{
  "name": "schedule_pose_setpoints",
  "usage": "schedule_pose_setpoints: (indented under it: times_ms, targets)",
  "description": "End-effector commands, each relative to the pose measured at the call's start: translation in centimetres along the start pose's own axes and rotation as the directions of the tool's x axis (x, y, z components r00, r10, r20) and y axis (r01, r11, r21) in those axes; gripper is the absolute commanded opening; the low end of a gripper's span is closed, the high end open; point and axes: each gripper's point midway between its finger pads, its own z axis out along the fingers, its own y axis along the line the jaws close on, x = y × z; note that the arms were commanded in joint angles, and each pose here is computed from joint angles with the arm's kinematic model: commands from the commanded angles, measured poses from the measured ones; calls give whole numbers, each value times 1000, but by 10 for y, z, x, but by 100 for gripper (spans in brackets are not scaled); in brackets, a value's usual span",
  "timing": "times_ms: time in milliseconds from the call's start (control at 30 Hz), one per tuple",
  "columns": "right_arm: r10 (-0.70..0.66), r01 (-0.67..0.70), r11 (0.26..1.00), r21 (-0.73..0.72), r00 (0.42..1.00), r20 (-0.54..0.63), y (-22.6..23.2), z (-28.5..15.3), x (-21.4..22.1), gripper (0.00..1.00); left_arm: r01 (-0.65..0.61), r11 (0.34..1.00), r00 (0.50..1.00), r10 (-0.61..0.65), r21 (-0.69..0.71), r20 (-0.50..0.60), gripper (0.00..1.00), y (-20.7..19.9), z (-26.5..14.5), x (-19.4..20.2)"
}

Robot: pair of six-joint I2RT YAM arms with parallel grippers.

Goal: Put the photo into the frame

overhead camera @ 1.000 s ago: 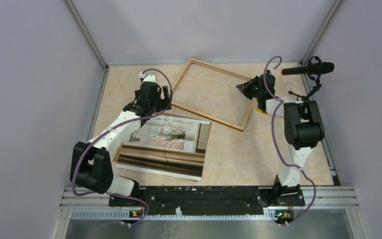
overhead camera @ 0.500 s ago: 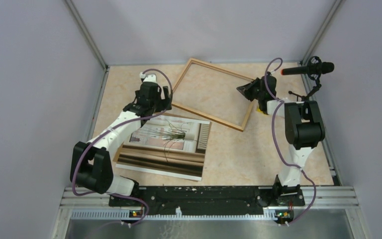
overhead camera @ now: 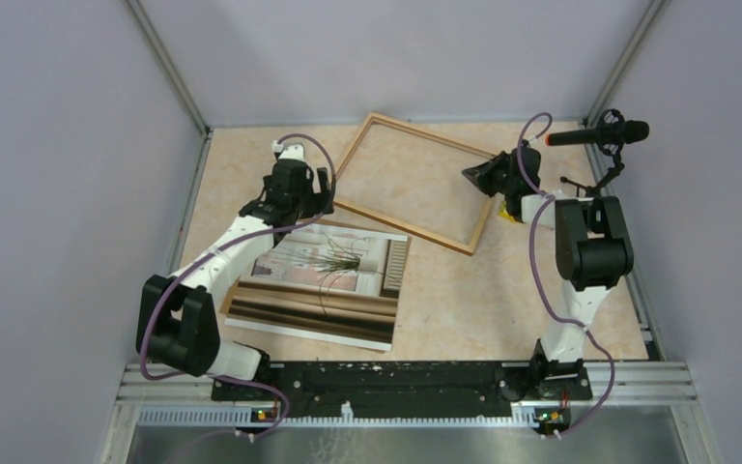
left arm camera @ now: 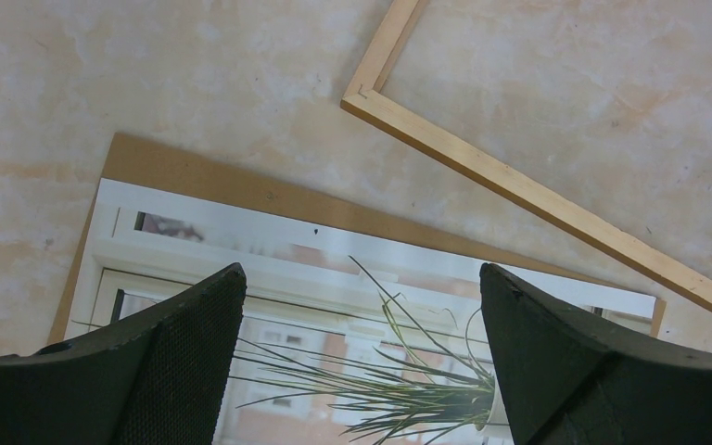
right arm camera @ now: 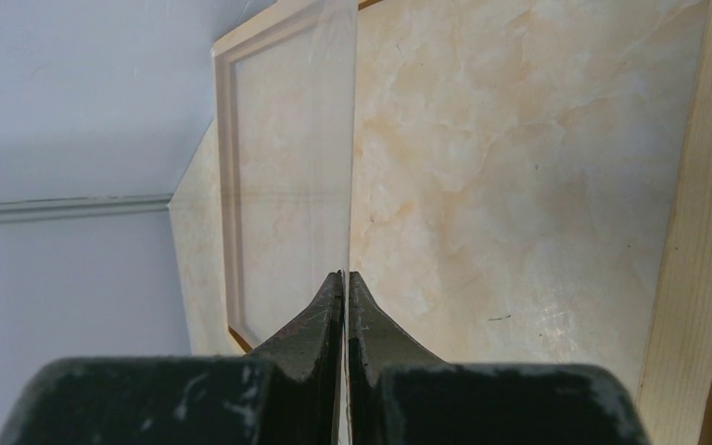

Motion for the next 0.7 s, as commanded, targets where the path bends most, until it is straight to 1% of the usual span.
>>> schedule_pose_setpoints:
  times_ms: [0,667]
  targets:
    - [-39,42,997,-71,998,40,26,-13,-16,0,11,999,998,-13,31,67,99,-5,-8,-18]
    - [-52,54,996,-72,998,28,24,-19,-18,0,9,999,997,-12,42,71,99,-6,-9,-19]
